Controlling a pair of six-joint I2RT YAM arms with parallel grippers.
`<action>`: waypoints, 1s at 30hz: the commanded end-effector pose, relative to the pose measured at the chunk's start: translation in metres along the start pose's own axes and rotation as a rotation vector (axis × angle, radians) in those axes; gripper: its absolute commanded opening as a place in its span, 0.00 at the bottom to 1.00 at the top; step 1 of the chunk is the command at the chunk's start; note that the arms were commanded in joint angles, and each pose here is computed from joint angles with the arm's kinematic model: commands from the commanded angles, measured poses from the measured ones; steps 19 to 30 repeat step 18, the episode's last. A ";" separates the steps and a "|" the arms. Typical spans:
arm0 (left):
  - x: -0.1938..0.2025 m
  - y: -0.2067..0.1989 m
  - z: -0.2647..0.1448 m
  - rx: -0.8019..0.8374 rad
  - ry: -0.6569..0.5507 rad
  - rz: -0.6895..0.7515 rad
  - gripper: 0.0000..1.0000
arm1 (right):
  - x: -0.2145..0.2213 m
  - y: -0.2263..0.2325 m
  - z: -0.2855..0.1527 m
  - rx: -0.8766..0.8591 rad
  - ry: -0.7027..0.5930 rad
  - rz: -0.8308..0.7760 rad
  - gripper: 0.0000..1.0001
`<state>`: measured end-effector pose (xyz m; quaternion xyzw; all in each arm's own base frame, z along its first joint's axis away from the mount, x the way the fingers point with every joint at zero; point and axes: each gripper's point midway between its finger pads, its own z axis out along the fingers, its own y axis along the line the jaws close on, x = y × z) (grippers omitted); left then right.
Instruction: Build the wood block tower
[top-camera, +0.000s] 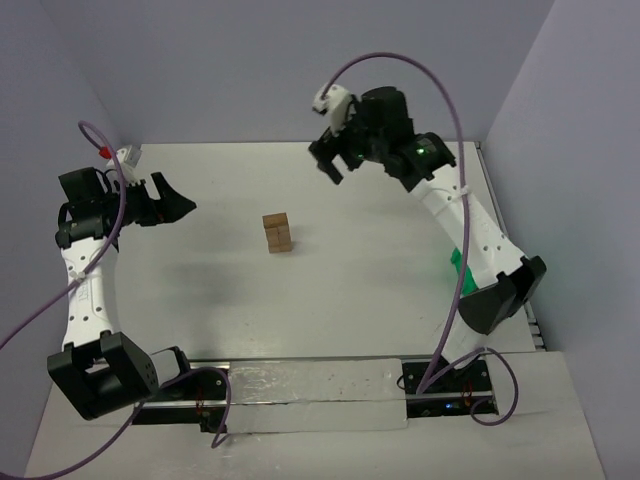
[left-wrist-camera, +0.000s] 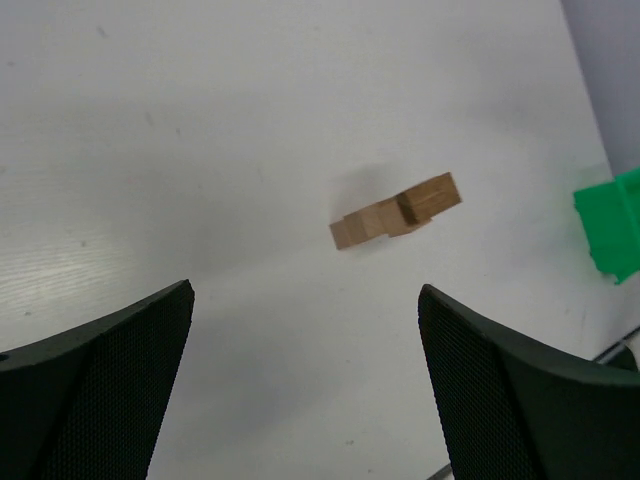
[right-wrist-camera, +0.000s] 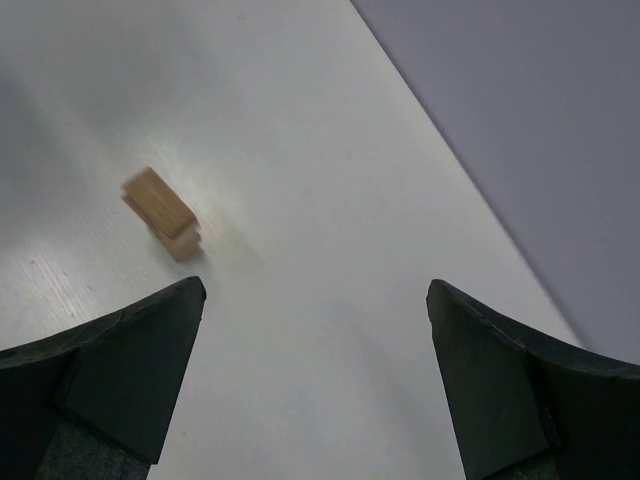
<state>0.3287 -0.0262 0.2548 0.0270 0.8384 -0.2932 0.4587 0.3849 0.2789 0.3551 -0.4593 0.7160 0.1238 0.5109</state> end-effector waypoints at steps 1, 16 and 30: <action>-0.008 0.033 -0.006 -0.188 -0.009 0.043 0.99 | 0.070 -0.051 -0.017 0.221 0.071 0.385 1.00; 0.008 0.078 -0.008 -0.396 -0.043 0.074 0.99 | 0.226 -0.063 -0.111 0.629 0.079 0.630 1.00; 0.010 0.082 -0.011 -0.425 -0.050 0.079 0.99 | 0.225 -0.063 -0.117 0.644 0.066 0.632 1.00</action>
